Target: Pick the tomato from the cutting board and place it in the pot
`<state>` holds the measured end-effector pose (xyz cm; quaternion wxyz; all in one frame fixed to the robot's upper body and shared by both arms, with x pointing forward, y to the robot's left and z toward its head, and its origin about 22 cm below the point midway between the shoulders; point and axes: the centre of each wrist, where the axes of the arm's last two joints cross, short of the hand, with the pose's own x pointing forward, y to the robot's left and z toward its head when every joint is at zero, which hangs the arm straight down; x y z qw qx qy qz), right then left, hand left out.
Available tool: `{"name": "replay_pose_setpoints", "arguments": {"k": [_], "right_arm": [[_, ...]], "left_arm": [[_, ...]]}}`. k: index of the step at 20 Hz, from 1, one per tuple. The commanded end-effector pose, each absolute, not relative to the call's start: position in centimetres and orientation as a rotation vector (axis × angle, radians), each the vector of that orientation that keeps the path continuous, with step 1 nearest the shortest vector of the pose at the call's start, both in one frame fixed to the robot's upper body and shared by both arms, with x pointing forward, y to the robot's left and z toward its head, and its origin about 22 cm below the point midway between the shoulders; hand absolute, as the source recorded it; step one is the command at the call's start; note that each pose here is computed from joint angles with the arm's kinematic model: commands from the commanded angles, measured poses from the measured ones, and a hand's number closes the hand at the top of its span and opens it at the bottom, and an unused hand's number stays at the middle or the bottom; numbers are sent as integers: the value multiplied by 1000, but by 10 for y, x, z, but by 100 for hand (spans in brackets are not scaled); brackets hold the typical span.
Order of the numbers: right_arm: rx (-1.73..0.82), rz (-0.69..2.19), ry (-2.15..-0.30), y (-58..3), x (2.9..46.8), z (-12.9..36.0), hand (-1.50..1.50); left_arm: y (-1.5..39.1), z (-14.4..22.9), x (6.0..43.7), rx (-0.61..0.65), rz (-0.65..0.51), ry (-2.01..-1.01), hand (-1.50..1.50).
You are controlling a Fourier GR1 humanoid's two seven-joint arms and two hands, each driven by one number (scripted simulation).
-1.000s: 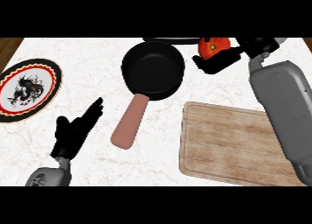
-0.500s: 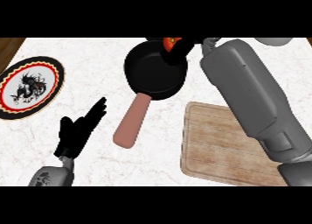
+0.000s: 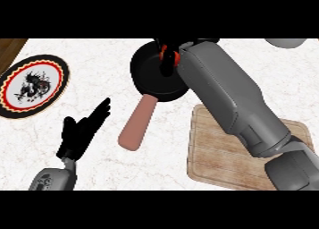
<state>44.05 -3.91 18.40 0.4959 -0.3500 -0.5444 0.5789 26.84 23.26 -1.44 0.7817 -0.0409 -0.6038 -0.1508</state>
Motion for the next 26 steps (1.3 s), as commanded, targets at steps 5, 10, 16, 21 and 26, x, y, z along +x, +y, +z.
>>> {"name": "replay_pose_setpoints", "arguments": {"k": [5,10,16,21,26], "right_arm": [[-808,1460,-906,-26,447,157,-150],[-595,1214,-1233,-32,444,155,-150],[-411,730,-1575,-41,448,179,-150],[-397,398,-1658,-47,452,201,-150],[-400,201,-1755,-87,461,183,-150]], "left_arm": [[233,-14,276,-89,-337,-1311,0],[230,-13,275,-101,-359,-1306,0],[229,-16,275,-96,-331,-1309,0],[233,-16,272,-82,-312,-1299,0],[227,-27,265,-81,-305,-1277,0]]}}
